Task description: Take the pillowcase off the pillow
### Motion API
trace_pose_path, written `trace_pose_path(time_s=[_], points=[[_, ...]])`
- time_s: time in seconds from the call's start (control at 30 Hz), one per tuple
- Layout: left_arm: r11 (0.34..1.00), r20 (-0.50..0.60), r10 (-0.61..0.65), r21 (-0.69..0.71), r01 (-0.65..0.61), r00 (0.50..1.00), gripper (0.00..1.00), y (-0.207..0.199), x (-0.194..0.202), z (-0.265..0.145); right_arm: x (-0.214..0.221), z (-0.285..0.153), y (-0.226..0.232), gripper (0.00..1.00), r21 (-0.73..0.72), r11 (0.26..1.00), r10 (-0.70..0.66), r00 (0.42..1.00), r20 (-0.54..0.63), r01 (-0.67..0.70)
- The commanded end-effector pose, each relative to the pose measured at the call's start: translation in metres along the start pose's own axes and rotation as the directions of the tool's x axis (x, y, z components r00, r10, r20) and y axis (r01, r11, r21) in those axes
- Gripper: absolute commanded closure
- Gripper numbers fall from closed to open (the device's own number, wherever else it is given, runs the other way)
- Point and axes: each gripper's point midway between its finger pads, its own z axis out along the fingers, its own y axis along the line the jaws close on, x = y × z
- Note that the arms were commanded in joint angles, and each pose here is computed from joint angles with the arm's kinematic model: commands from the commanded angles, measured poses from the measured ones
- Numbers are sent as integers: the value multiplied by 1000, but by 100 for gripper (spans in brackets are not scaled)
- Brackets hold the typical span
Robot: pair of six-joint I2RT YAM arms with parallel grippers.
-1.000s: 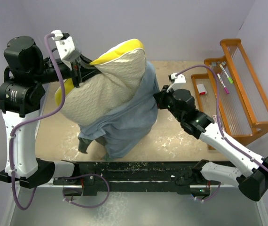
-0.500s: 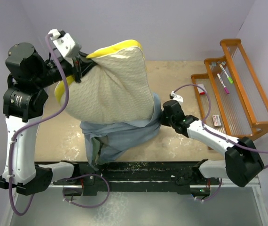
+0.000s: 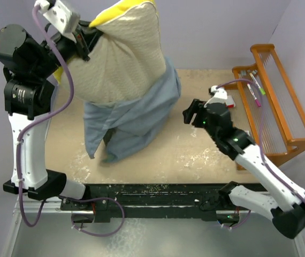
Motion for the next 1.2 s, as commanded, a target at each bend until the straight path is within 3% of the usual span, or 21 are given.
trace_pose_path(time_s=[0.0, 0.07, 0.2, 0.3, 0.43, 0.63, 0.8, 1.17], points=[[959, 198, 93, 244, -141, 976, 100, -56, -54, -33, -121, -87, 55, 17, -245, 957, -71, 944, 322, 155], [948, 142, 55, 302, -96, 988, 100, -65, -32, -32, -148, -112, 78, 7, -319, 920, -101, 925, 367, 227], [905, -39, -58, 421, 69, 998, 100, -97, 23, -22, -181, -147, 113, 3, -401, 853, -146, 890, 431, 335], [832, -224, -116, 510, 218, 968, 100, -147, 73, -19, -194, -170, 140, 1, -448, 792, -166, 853, 494, 414], [761, -353, -133, 563, 324, 926, 100, -189, 114, -22, -192, -185, 167, 1, -489, 714, -210, 819, 533, 502], [711, -403, -80, 618, 335, 912, 100, -216, 138, -31, -153, -195, 189, 1, -559, 575, -311, 791, 526, 598], [668, -419, -31, 667, 331, 907, 100, -229, 144, -42, -117, -184, 188, 1, -568, 503, -460, 758, 462, 652], [606, -385, 11, 737, 300, 923, 100, -243, 129, -64, -74, -137, 153, 2, -448, 473, -712, 629, 312, 758]])
